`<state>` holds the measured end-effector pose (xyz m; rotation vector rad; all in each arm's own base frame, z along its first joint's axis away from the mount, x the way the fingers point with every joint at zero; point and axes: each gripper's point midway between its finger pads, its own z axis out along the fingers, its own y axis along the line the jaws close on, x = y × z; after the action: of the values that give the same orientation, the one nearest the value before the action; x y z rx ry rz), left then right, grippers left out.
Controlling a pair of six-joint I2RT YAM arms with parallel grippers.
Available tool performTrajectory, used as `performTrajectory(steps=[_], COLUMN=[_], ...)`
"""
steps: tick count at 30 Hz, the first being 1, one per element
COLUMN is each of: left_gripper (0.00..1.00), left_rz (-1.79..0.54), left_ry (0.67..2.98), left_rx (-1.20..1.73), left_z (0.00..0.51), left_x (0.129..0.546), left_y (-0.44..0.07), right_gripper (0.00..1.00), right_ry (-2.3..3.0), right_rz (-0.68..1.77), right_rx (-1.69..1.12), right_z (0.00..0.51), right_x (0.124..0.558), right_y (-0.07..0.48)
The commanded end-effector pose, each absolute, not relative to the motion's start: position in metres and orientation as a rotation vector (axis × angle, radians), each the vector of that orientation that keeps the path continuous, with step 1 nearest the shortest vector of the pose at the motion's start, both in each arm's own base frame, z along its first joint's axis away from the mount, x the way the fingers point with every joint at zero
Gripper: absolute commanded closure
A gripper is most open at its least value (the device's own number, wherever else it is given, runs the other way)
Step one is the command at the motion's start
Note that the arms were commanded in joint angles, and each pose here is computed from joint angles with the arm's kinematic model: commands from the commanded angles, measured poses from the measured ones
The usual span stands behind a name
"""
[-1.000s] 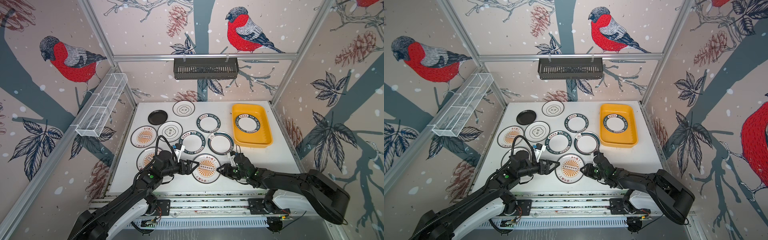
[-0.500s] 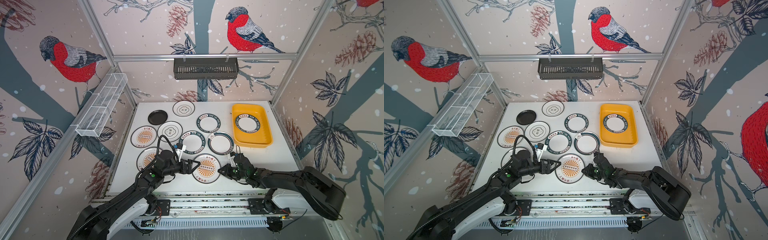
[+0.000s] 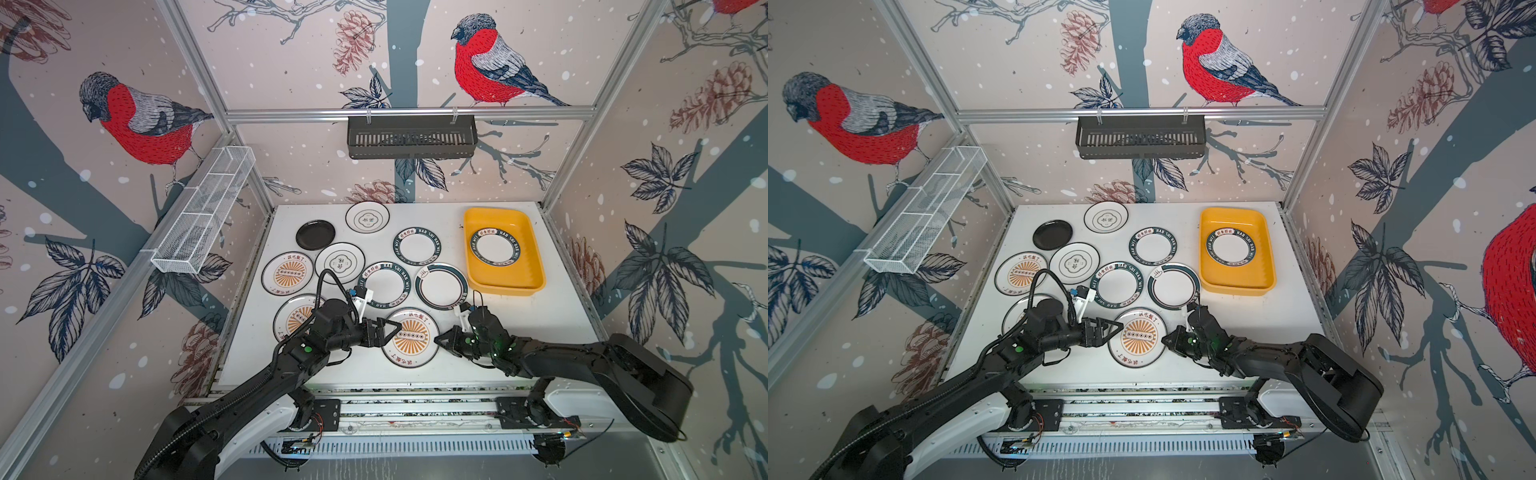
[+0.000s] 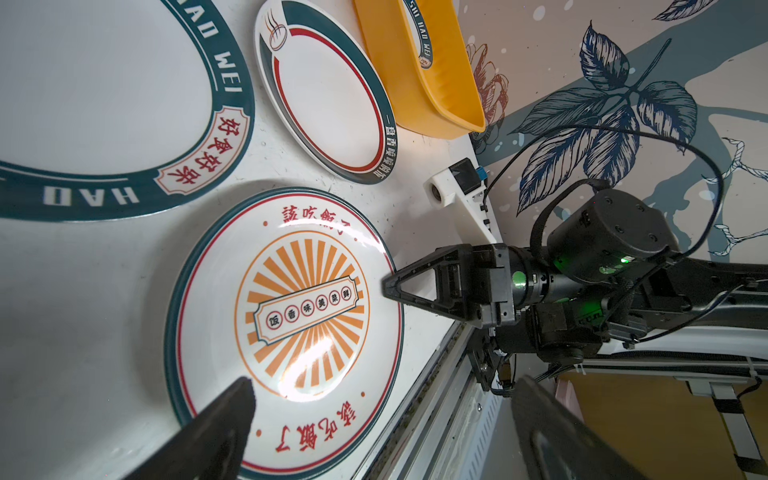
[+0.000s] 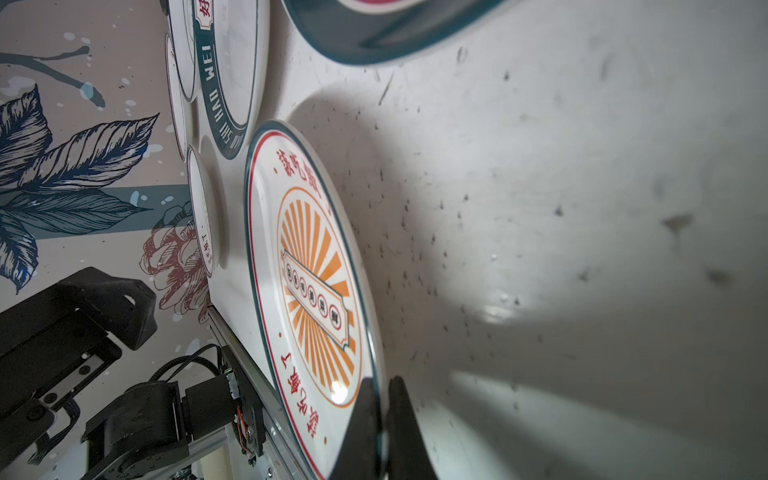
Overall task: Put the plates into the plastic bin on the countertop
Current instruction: 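Grip the sunburst plate rim with the right gripper and tilt it upright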
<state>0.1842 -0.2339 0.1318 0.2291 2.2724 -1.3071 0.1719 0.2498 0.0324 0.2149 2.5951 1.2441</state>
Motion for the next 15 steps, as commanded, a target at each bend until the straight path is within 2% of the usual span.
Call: performTrajectory(steps=[1,15], left_gripper=[0.03,0.04], left_rz=[-1.294,-1.111], left_ry=[2.231,2.191], left_rx=[0.241,0.291], left_z=[0.142,0.175], left_x=[0.191,0.220], left_y=[-0.236,-0.236], right_gripper=[0.97,0.98], right_ry=[2.648,2.447], right_rz=[1.144,1.295], right_rx=[0.256,0.267], right_z=[0.018,0.081], right_x=[0.168,0.173], right_y=[0.237,0.236])
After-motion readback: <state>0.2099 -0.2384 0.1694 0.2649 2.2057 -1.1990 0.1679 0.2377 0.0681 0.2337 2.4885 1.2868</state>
